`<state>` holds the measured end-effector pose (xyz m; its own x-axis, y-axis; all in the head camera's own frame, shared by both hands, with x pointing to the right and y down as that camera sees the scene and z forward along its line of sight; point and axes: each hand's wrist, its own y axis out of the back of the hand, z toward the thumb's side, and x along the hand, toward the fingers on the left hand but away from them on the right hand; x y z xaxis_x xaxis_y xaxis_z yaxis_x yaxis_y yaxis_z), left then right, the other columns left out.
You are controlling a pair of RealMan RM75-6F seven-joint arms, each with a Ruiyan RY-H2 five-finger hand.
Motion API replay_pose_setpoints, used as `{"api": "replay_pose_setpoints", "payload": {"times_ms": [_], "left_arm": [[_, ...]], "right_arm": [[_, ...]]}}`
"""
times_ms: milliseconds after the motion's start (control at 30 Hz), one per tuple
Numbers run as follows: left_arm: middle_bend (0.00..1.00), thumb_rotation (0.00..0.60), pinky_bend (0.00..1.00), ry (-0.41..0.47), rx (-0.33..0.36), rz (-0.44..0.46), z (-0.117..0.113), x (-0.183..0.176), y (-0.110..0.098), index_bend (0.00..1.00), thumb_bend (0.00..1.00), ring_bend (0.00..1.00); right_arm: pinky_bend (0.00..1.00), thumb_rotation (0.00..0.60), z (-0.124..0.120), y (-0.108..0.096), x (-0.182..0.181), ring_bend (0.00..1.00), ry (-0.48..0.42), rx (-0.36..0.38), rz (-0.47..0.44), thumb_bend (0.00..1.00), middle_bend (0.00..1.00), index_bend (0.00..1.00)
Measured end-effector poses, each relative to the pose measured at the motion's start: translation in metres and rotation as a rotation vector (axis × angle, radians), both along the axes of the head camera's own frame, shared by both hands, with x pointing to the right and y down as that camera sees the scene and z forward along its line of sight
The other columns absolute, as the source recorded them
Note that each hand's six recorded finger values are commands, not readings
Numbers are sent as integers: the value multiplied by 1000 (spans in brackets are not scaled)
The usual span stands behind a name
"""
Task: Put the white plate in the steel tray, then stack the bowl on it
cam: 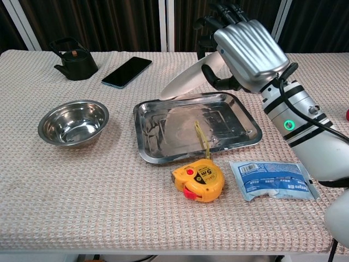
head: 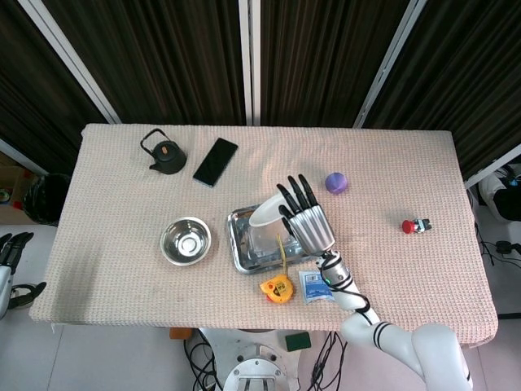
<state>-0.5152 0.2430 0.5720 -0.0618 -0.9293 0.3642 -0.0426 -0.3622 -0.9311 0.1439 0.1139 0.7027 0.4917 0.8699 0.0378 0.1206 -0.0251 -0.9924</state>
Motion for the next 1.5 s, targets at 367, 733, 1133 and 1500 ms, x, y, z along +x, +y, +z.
{"api": "replay_pose_setpoints", "payload": {"times_ms": [367, 733, 1133, 1500], "left_arm": [[146, 600, 166, 8, -19, 4, 7, 1, 1, 125, 118, 88], [146, 600, 166, 4, -23, 11, 8, 5, 1, 125, 117, 88], [146, 600, 166, 7, -30, 17, 10, 7, 0, 125, 117, 88], [146, 600, 166, 6, -30, 15, 10, 7, 0, 125, 117, 88]], "right_arm": [[0, 600, 15, 39, 13, 0, 6, -72, -31, 480, 155, 994], [0, 600, 25, 54, 20, 0, -1, -245, -6, 458, 106, 864], [0, 600, 27, 62, 28, 0, 40, -442, -1, 198, 1, 384], [0, 600, 26, 57, 32, 0, 73, -531, 18, 97, 0, 17]]}}
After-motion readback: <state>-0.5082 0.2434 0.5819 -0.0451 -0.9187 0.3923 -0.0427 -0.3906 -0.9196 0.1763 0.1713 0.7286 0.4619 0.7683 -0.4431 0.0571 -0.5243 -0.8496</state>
